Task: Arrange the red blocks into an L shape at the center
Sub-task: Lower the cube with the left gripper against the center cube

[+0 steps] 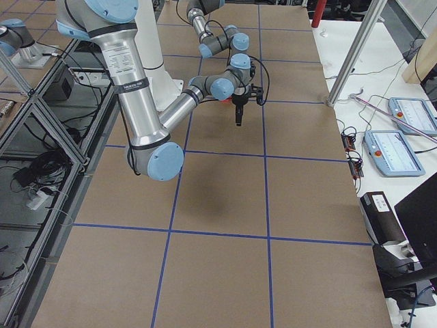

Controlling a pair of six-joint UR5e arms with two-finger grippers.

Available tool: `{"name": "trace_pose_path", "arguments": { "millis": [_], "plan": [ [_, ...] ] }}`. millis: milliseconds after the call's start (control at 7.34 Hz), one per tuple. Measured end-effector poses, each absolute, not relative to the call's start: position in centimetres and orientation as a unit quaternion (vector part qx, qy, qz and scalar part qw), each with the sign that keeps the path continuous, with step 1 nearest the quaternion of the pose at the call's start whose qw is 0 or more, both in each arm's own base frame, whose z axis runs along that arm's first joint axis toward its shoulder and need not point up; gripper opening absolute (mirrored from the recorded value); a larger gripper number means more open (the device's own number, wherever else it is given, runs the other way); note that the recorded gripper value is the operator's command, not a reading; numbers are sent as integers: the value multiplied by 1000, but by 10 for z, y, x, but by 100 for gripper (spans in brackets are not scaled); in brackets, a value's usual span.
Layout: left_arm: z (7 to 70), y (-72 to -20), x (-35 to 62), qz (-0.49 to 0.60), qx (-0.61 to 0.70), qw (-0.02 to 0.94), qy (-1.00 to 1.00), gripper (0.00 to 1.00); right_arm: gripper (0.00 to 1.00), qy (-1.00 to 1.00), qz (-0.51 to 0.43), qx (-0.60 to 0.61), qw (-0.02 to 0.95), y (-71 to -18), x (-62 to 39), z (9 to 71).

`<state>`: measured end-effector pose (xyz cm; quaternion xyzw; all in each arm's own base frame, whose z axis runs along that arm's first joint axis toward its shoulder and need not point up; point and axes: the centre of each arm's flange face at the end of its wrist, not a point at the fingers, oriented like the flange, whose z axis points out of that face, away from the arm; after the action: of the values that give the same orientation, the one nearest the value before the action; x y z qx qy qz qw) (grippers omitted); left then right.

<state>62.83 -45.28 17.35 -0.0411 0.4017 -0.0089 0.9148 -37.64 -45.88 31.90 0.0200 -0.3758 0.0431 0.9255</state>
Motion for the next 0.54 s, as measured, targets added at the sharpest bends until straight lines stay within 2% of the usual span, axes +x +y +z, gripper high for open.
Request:
{"name": "trace_pose_path", "arguments": {
  "millis": [545],
  "plan": [
    [167, -451, 631, -8, -40, 913, 405, 0, 99, -376, 44, 20, 925, -459, -375, 319]
  ]
}}
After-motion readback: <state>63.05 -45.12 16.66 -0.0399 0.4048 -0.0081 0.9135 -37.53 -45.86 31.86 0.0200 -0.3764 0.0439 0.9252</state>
